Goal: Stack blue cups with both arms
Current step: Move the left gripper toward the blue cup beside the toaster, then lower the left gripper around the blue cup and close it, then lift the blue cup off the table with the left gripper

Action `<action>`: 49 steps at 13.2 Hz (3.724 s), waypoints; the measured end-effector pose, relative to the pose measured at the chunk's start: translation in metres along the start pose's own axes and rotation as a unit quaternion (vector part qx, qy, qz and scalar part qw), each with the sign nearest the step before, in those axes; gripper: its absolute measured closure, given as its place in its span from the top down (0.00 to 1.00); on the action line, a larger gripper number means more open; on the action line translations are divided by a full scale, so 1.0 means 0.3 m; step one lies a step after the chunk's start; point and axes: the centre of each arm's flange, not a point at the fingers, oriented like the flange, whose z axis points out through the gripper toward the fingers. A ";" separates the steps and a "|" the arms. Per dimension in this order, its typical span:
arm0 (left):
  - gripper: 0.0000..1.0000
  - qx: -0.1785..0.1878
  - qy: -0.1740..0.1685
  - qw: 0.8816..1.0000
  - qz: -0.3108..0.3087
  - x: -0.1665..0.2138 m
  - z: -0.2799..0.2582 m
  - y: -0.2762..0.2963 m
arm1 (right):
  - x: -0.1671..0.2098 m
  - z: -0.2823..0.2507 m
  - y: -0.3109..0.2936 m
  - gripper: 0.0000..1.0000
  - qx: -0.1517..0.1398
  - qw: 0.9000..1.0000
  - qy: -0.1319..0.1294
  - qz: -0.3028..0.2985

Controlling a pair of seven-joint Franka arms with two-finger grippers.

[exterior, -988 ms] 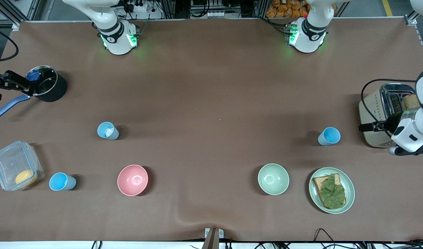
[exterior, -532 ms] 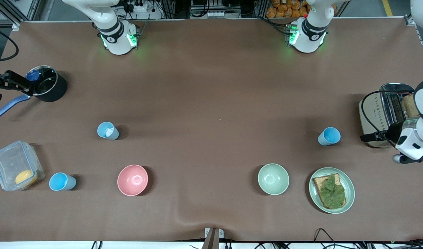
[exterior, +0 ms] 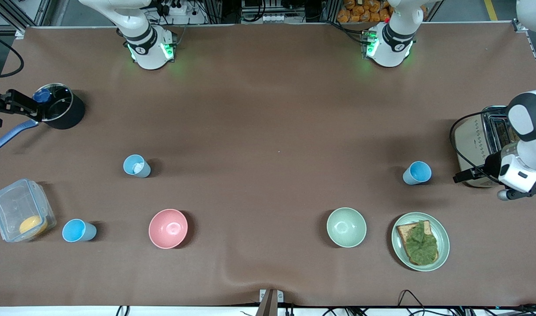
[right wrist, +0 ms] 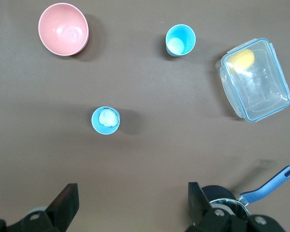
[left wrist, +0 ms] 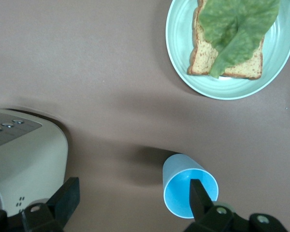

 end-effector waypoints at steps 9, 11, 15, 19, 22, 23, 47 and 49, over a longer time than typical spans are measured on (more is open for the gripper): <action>1.00 -0.004 -0.006 0.999 0.037 -0.011 0.203 0.089 | 0.001 0.000 -0.006 1.00 0.000 1.000 -0.001 -0.002; 1.00 -0.003 -0.021 0.999 0.040 -0.033 0.253 0.090 | 0.002 0.000 -0.012 1.00 0.000 1.000 -0.001 -0.003; 1.00 -0.001 -0.051 0.997 0.057 -0.098 0.337 0.133 | 0.002 -0.001 -0.013 1.00 0.000 1.000 -0.001 -0.003; 1.00 0.000 -0.065 0.996 0.057 -0.117 0.387 0.132 | 0.002 -0.001 -0.013 1.00 0.000 1.000 -0.001 -0.003; 1.00 0.000 -0.079 0.995 0.055 -0.128 0.443 0.126 | 0.002 -0.001 -0.013 1.00 0.000 1.000 -0.001 -0.004; 0.94 0.000 -0.082 0.995 0.055 -0.130 0.452 0.124 | 0.002 -0.001 -0.014 1.00 0.000 1.000 -0.001 -0.004; 0.04 0.044 -0.065 0.993 0.092 -0.116 0.339 0.133 | 0.000 0.000 -0.015 1.00 0.001 1.000 -0.004 -0.004; 0.04 0.045 -0.063 0.993 0.090 -0.118 0.295 0.132 | 0.000 0.000 -0.015 1.00 0.001 1.000 -0.004 -0.004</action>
